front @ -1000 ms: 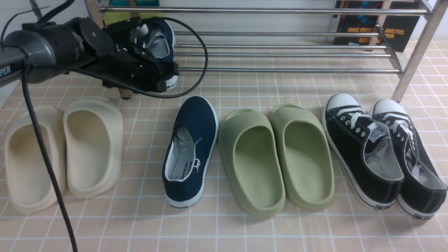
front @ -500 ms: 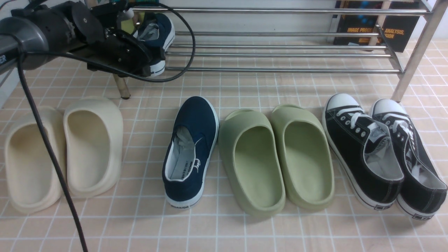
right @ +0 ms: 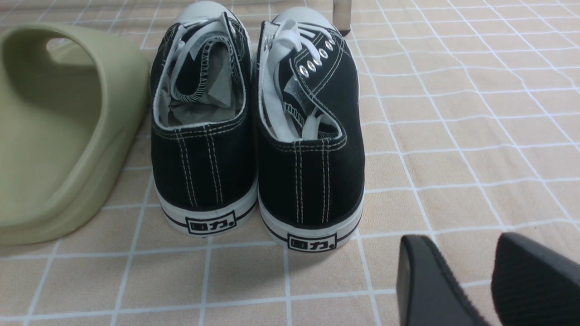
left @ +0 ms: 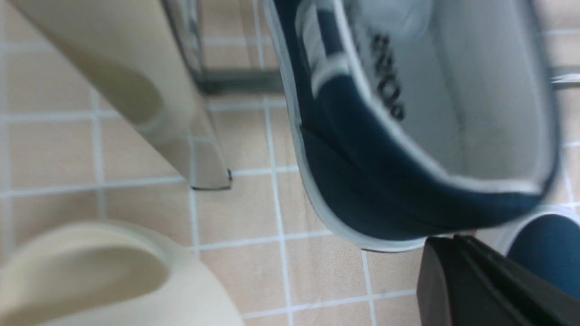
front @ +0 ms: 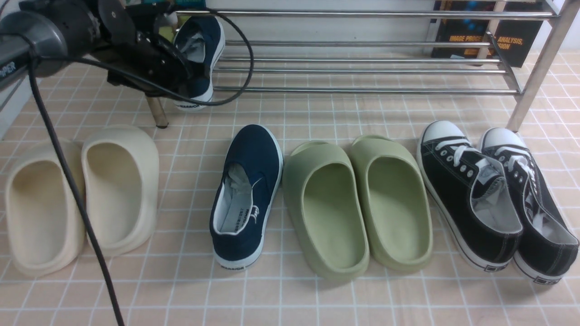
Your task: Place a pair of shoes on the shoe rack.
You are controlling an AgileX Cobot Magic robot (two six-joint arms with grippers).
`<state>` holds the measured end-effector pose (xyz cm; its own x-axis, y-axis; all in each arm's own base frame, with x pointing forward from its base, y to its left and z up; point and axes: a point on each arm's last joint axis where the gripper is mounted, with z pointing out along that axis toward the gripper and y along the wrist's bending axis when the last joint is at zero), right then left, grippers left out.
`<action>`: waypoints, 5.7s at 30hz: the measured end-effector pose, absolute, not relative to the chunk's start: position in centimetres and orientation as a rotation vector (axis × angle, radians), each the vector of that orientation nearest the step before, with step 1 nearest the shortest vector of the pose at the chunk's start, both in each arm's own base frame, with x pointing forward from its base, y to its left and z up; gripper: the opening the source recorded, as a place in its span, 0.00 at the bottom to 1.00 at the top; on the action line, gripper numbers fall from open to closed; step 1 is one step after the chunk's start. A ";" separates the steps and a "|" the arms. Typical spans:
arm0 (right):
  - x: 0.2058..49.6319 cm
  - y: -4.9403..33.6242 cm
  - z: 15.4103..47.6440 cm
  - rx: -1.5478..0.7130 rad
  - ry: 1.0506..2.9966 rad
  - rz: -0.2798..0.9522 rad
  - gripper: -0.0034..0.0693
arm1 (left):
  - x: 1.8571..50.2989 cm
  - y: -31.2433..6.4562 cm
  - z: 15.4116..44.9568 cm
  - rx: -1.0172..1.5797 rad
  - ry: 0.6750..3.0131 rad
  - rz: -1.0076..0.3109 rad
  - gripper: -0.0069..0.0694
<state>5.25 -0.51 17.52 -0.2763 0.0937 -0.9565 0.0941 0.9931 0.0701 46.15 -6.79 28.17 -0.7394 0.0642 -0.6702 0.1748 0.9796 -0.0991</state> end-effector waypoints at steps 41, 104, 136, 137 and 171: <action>5.3 -0.5 17.5 0.136 1.853 -0.002 0.38 | 29.9 -14.3 24.8 0.221 2.728 -0.085 0.54; 5.3 -0.5 17.5 0.135 1.853 -0.003 0.38 | 50.1 -14.2 25.4 -0.162 2.328 -0.183 0.17; 5.3 -0.5 17.5 0.135 1.853 -0.003 0.38 | 44.7 -13.0 28.3 0.188 2.573 -0.035 0.09; 5.3 -0.5 17.5 0.135 1.853 -0.003 0.38 | 45.1 -13.2 27.2 0.187 2.581 -0.048 0.09; 5.2 -0.5 17.5 0.130 1.853 -0.010 0.38 | 36.0 -9.8 44.4 0.217 2.316 0.002 0.11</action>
